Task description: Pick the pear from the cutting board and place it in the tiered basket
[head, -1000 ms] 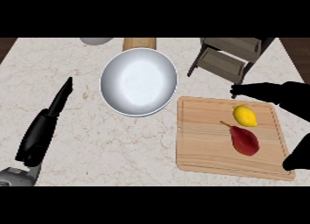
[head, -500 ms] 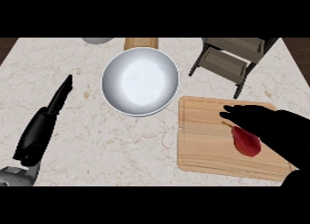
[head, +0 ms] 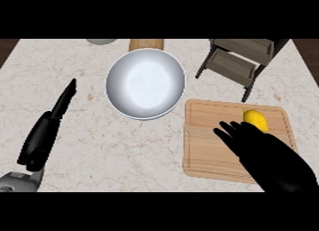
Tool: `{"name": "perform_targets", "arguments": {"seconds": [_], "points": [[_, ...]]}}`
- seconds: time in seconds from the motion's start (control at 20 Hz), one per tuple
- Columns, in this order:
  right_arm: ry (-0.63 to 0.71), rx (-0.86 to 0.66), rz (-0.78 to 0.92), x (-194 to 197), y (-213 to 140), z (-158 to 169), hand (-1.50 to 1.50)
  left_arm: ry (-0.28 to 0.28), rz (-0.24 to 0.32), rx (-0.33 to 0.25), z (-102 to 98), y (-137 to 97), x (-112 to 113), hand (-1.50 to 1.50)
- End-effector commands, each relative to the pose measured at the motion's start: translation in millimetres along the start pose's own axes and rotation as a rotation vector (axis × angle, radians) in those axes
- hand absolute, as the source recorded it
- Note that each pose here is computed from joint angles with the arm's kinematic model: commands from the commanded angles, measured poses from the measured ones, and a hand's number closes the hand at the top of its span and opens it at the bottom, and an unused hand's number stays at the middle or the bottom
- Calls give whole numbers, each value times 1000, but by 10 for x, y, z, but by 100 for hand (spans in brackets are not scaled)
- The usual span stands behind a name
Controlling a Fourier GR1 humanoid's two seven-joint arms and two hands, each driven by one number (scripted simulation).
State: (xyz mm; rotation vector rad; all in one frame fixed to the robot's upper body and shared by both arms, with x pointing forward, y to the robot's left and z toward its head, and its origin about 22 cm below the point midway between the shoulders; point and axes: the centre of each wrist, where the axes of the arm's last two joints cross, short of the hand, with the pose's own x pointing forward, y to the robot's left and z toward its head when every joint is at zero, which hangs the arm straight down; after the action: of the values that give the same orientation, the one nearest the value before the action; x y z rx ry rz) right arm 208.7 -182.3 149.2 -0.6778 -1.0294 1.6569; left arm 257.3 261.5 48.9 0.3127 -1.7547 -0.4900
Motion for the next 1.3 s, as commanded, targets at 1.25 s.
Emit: {"name": "perform_targets", "arguments": {"seconds": [1.25], "points": [[182, -72, 93, -583, 414, -363, -150, 10, 4, 2, -124, -77, 38, 0]]}}
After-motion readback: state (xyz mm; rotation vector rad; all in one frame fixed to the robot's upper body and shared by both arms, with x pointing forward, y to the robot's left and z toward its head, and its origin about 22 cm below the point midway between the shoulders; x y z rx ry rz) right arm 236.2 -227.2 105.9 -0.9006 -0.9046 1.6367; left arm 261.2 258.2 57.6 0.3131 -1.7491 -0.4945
